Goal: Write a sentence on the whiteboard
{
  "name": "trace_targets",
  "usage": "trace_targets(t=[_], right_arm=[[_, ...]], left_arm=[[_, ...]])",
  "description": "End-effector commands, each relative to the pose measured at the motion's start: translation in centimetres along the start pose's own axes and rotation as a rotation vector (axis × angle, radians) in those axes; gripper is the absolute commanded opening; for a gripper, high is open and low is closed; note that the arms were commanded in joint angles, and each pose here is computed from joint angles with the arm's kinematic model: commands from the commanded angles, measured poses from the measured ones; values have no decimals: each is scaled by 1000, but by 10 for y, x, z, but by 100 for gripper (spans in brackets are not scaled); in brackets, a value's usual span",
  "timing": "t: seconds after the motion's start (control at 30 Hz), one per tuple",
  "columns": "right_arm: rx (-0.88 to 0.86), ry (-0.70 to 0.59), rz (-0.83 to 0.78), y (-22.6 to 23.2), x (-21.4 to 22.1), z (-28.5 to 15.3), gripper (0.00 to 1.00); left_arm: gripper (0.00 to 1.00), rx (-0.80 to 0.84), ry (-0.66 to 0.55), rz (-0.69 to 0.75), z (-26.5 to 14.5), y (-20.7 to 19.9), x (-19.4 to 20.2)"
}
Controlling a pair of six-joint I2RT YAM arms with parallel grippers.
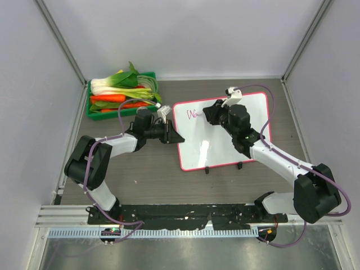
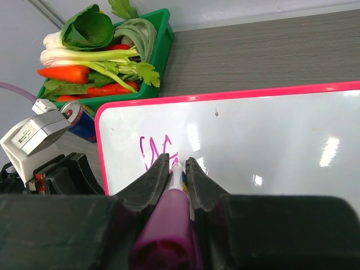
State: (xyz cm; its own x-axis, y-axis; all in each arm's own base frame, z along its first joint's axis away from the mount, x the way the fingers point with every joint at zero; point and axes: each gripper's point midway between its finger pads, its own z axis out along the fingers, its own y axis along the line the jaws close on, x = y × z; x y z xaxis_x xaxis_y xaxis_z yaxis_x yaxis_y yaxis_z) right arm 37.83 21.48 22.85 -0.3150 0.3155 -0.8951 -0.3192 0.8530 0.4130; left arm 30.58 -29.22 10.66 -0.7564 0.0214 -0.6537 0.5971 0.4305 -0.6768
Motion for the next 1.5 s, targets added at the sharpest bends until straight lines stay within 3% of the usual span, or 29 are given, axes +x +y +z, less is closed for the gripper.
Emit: trace_targets(t=[0.0, 0.43, 0.9, 1.47], right_arm=[[8, 9, -22, -5, 3, -7, 1], [22, -31, -12, -5, -8, -10, 2], [-24, -145, 15, 15, -52, -11, 1], [19, -129, 15, 4, -43, -4, 2]], left_arm=[[0, -63, 83, 61, 7, 18, 29], [0, -65, 85, 60, 7, 18, 30], [0, -65, 85, 62, 7, 18, 30], [0, -64, 87, 61, 8, 18, 30]])
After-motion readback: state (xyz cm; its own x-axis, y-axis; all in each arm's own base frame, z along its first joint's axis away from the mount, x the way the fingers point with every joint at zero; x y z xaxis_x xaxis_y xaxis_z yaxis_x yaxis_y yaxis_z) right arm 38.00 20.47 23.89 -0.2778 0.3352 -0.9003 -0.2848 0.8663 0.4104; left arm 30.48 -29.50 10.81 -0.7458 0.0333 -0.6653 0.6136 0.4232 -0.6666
